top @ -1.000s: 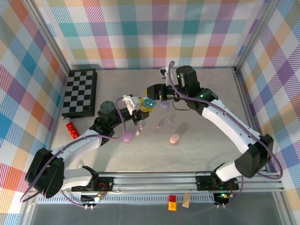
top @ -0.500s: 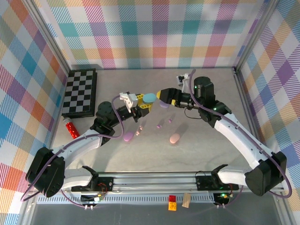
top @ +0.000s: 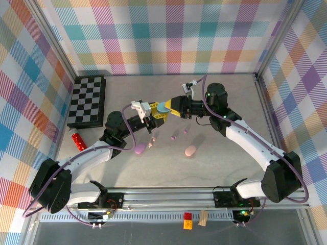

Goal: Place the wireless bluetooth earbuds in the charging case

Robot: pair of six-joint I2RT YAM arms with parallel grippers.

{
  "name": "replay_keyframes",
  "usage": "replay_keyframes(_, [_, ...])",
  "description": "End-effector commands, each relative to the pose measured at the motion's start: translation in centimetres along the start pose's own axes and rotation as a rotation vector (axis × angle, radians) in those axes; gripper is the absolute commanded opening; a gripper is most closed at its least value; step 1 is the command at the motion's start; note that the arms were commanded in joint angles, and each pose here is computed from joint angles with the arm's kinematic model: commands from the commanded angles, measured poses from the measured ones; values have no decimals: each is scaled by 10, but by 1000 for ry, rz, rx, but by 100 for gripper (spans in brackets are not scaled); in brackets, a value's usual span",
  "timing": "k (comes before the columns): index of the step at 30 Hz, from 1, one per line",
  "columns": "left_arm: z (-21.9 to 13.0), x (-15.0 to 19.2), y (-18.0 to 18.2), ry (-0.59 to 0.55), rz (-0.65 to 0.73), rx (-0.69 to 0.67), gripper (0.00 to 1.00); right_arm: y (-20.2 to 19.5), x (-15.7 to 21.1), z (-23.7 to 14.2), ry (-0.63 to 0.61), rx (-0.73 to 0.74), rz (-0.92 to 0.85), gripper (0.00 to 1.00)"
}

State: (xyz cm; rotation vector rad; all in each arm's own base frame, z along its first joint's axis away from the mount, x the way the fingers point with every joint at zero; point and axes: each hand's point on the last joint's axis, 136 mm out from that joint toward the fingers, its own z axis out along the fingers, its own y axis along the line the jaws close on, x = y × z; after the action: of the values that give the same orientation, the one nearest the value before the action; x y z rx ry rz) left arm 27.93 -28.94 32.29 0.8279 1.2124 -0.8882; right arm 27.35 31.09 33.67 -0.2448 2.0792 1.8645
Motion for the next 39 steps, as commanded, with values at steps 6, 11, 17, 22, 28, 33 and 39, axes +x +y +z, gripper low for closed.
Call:
replay_keyframes(6, [5,-5,-8,-12,3,38,37,8,-5,-7,-26,-33,-32,23])
replay_keyframes(11, [5,1,-8,12,0,37,56,-7,-14,-19,-107,23,-29,18])
replay_keyframes(17, [1,24,-9,89,-36,27,100,-65,-24,-52,-241,226,-9,18])
replay_keyframes(22, [1,58,-23,210,-81,65,100,-144,-23,-98,-348,413,97,17])
replay_keyframes(28, [0,93,-40,325,-83,72,100,-227,-9,-146,-453,569,253,16])
replay_keyframes(33, [7,110,-52,368,-90,81,100,-274,8,-161,-455,664,324,16])
replay_keyframes(39, [16,126,-58,402,-117,52,100,-308,21,-168,-440,755,352,17])
